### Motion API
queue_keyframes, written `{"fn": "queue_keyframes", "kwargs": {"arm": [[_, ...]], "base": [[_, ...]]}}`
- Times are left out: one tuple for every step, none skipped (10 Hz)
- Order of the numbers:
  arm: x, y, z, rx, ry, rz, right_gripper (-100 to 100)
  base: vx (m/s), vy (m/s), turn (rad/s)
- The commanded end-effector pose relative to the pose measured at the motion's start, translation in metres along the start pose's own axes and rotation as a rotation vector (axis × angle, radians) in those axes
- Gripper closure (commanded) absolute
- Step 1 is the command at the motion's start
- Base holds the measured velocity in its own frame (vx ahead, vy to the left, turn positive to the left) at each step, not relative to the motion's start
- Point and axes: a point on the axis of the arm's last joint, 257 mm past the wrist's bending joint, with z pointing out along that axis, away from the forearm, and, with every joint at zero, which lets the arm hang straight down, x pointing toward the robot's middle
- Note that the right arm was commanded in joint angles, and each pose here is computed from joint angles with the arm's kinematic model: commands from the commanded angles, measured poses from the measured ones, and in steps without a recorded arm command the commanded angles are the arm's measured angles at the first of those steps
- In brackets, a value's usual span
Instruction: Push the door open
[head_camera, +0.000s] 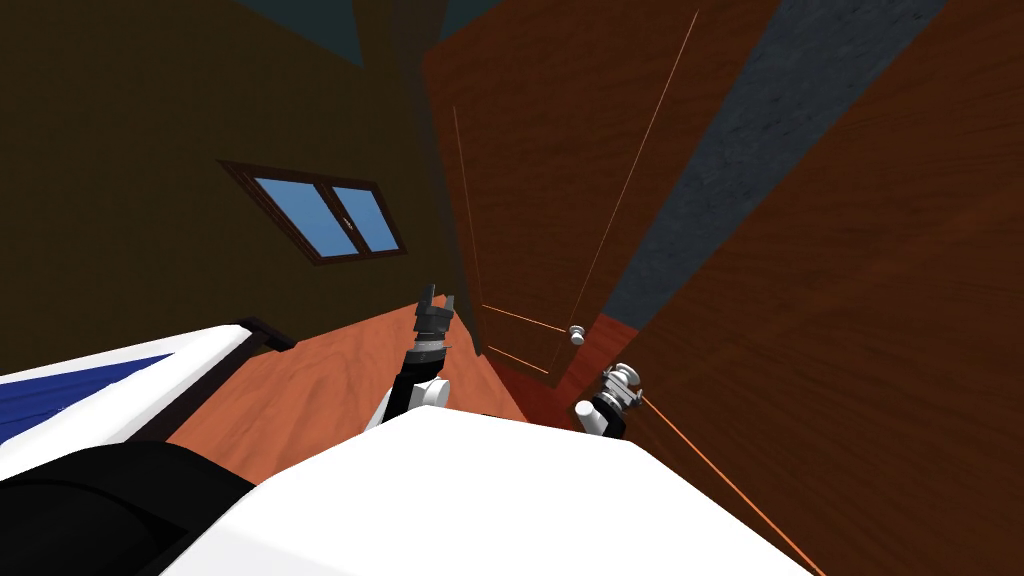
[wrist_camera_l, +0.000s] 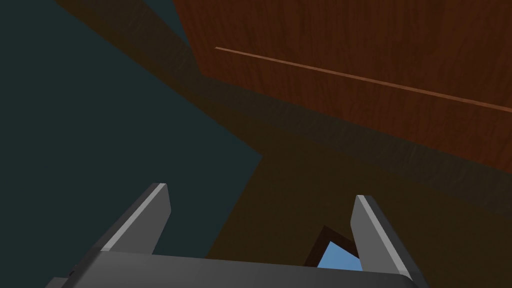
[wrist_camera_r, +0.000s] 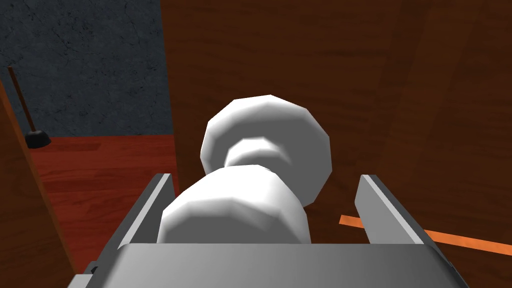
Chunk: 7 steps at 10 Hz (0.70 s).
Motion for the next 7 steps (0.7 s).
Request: {"fn": "queue_keyframes", "kwargs": {"arm": [[0.009, 0.028, 0.0083, -0.066, 0.03, -0.003, 100], [0.009, 0.028, 0.0083, -0.066, 0.03, -0.003, 100], [0.009, 0.028, 0.0083, -0.066, 0.03, -0.003, 100], [0.01, 0.04, 0.0107, -0.103, 0.037, -0.004, 100], [0.011, 0.047, 0.0119, -0.124, 0.04, -0.004, 100], [0.011, 0.047, 0.0119, -0.124, 0.04, -0.004, 100], [0.012, 0.054, 0.0128, -0.146, 0.044, -0.004, 100]], "base": [[0.088, -0.153, 0.172], [0.037, -0.117, 0.048], [0.03, -0.056, -0.032], [0.042, -0.062, 0.072], [0.038, -0.078, 0.1], [0.031, -0.057, 0.037], [0.024, -0.058, 0.029]]}}
